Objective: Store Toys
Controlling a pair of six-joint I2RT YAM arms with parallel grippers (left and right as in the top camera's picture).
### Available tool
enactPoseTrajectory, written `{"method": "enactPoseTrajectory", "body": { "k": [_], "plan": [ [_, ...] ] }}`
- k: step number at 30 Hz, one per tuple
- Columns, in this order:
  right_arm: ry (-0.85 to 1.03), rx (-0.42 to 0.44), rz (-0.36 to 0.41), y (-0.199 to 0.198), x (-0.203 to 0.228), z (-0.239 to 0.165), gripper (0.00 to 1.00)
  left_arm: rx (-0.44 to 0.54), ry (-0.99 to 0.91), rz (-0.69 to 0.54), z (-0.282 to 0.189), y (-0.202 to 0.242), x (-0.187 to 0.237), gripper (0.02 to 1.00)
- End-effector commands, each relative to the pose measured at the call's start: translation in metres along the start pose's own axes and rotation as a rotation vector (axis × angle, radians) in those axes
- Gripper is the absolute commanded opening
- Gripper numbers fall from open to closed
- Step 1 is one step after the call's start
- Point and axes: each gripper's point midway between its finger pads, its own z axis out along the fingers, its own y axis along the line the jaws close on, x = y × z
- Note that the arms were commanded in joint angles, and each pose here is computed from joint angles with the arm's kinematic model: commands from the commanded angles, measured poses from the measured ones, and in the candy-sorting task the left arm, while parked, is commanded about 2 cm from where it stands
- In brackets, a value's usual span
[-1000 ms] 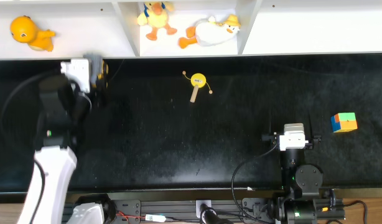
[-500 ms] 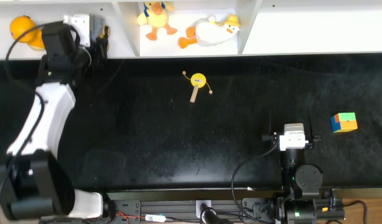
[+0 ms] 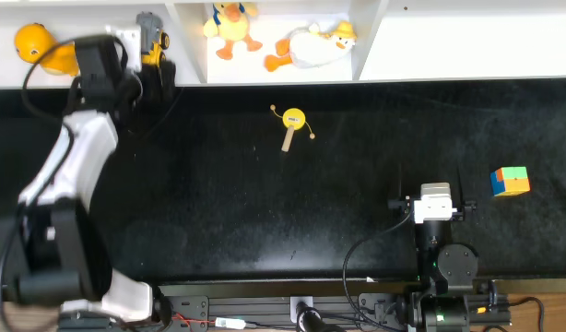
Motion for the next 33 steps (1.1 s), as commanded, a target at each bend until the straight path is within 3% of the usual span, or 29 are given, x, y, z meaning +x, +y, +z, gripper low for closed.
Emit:
{"method": "enactPoseTrajectory", "body": {
  "k": [1,6,13,19,25,30,33],
  "plan": [
    [0.005,0.007,-0.002,0.000,0.004,0.000,0.993,-0.101,-0.049,0.033,-0.069,-0.006,0.037,0.998],
    [0.005,0.007,-0.002,0.000,0.004,0.000,0.996,-0.119,-0.096,0.039,-0.110,-0.011,0.094,0.998],
    [0.005,0.007,-0.002,0.000,0.004,0.000,0.993,-0.119,-0.411,0.051,-0.156,-0.017,0.125,0.998],
    [0.005,0.007,-0.002,0.000,0.004,0.000,0.996,-0.121,-0.561,0.059,-0.171,-0.020,0.145,0.998],
    [0.005,0.007,-0.002,0.000,0.004,0.000,0.996,-0.183,-0.658,0.065,-0.190,-0.012,0.131,0.998],
    [0.005,0.007,-0.002,0.000,0.004,0.000,0.996,-0.172,-0.659,0.071,-0.190,-0.014,0.131,0.998],
    [0.005,0.007,-0.002,0.000,0.004,0.000,0.996,-0.144,-0.665,-0.008,-0.190,-0.014,0.131,0.998]
  ]
}}
